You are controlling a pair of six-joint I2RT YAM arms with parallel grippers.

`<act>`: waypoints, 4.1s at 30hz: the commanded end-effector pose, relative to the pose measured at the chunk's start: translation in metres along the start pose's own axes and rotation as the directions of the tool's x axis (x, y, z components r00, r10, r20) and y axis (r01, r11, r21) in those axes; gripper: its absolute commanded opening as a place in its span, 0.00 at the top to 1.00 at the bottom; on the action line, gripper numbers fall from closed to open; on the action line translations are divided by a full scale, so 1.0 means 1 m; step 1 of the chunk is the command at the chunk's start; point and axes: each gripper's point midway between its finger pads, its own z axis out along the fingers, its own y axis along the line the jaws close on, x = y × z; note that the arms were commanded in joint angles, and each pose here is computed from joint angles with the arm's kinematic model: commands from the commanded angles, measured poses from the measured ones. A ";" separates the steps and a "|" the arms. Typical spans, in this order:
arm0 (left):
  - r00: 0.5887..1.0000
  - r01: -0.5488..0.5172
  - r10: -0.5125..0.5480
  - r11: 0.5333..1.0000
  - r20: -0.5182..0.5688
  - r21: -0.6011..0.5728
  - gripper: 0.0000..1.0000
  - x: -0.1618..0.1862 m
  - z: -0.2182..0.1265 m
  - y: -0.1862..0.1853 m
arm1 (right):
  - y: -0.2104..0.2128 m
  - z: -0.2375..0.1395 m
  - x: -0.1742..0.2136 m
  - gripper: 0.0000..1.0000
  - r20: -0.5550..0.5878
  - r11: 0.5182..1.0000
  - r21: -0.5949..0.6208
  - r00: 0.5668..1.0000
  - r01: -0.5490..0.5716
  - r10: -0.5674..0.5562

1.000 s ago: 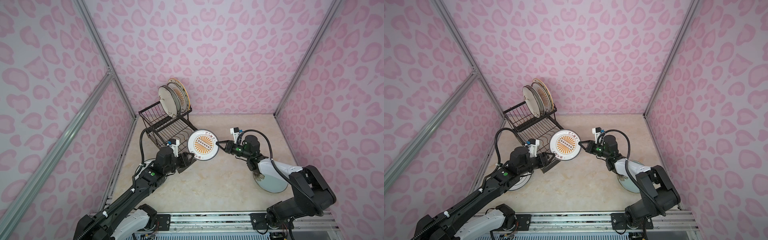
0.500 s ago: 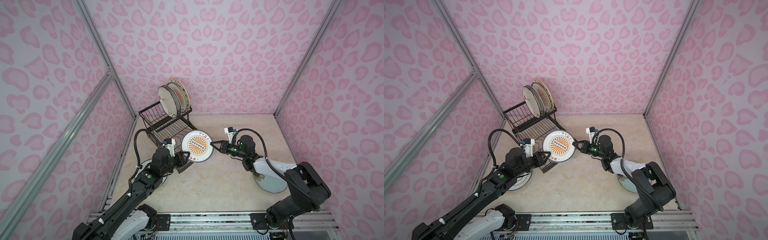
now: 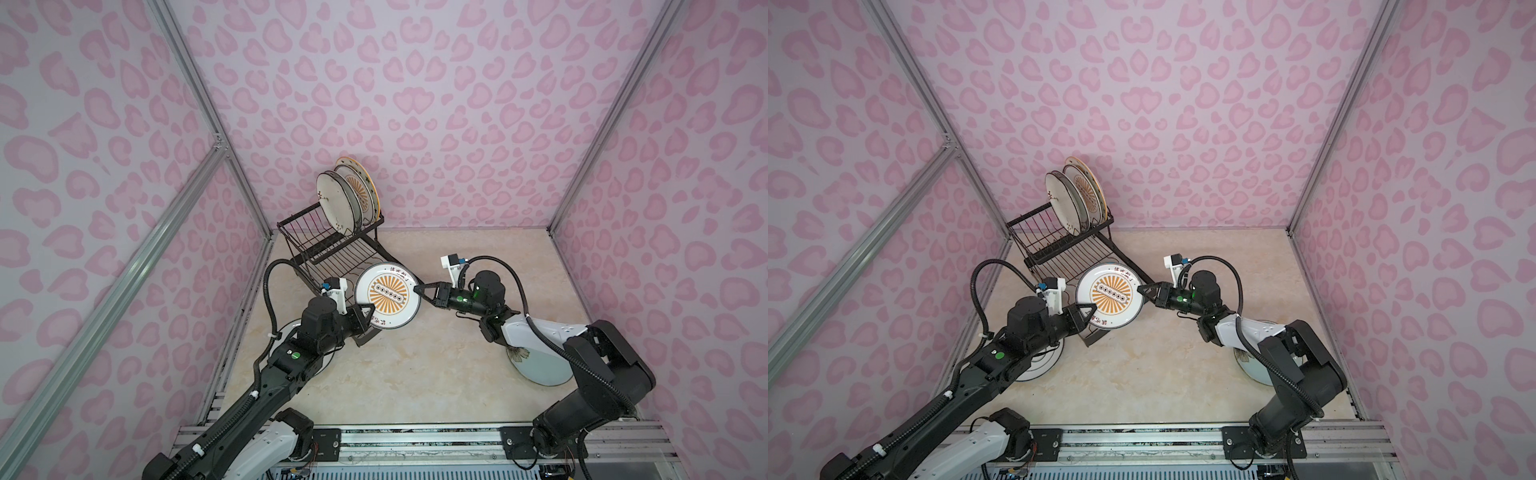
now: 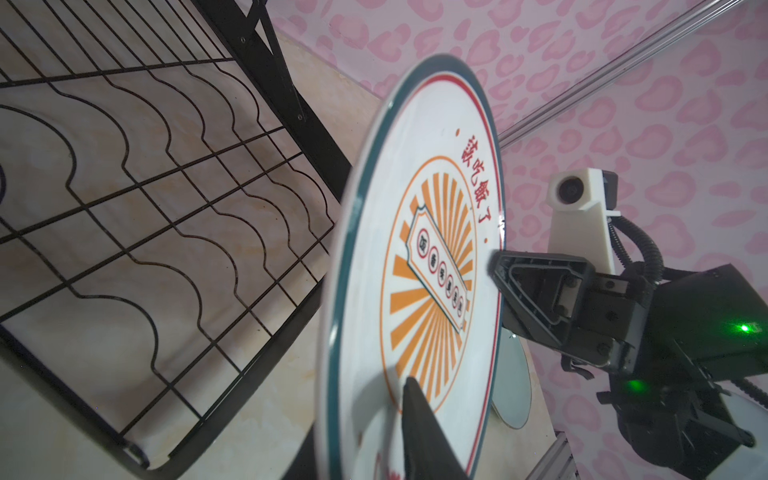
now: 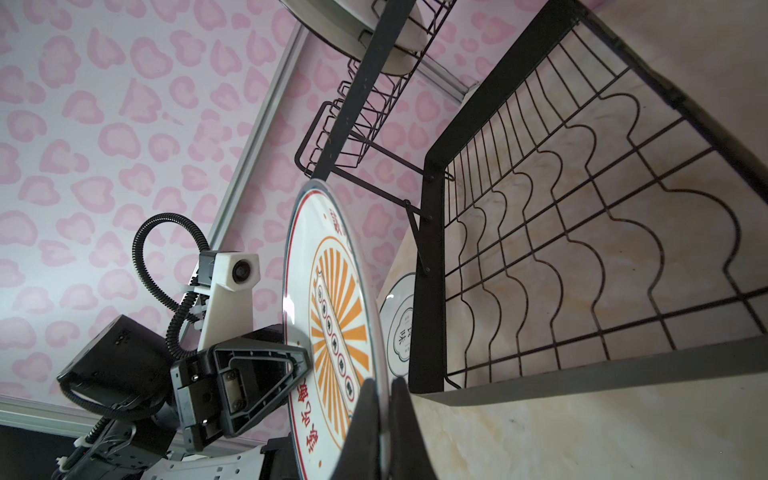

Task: Load the plates into the dish rack
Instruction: 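Hold the upright sunburst plate against the left gripper beside the rack, then lift the sunburst plate over the rack's upper tier while the left gripper draws back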

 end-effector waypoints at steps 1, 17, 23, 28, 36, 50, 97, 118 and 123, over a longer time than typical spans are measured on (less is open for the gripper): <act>1.000 -0.016 0.016 1.000 0.018 -0.001 0.77 -0.004 -0.002 0.000 | 0.012 0.001 -0.005 1.00 0.015 0.998 -0.050 0.999 0.039 -0.038; 0.999 -0.002 0.002 1.000 0.038 0.019 0.96 -0.006 -0.005 -0.003 | 0.029 0.001 -0.001 0.77 -0.002 0.995 -0.080 0.998 0.068 -0.068; 0.998 -0.004 0.001 0.999 0.056 0.042 0.96 -0.011 -0.011 -0.009 | 0.027 0.008 0.009 0.72 -0.030 0.995 -0.064 0.996 0.077 -0.079; 0.998 0.000 -0.003 0.999 0.058 0.047 0.96 -0.010 -0.013 -0.009 | 0.030 0.014 0.014 0.70 -0.044 0.994 -0.073 0.995 0.084 -0.087; 0.998 0.003 -0.006 0.999 0.057 0.047 0.96 -0.009 -0.013 -0.008 | 0.035 0.025 0.020 0.74 -0.069 0.992 -0.096 0.993 0.086 -0.092; 0.999 0.006 -0.007 1.000 0.049 0.024 0.96 -0.006 -0.012 -0.002 | 0.039 0.031 0.021 0.88 -0.084 0.990 -0.110 0.992 0.084 -0.094; 0.993 0.081 -0.047 0.937 0.108 -0.340 0.47 0.011 -0.050 0.078 | 0.101 0.004 -0.108 1.00 0.194 0.893 0.150 0.873 0.425 -0.448; 0.991 0.082 -0.036 0.920 0.126 -0.383 0.46 0.011 -0.069 0.084 | 0.205 0.064 -0.154 1.00 0.186 0.640 0.371 0.621 0.673 -0.761; 0.993 0.072 -0.028 0.919 0.118 -0.387 0.46 0.011 -0.069 0.084 | 0.216 0.082 -0.150 1.00 0.127 0.538 0.445 0.544 0.716 -0.829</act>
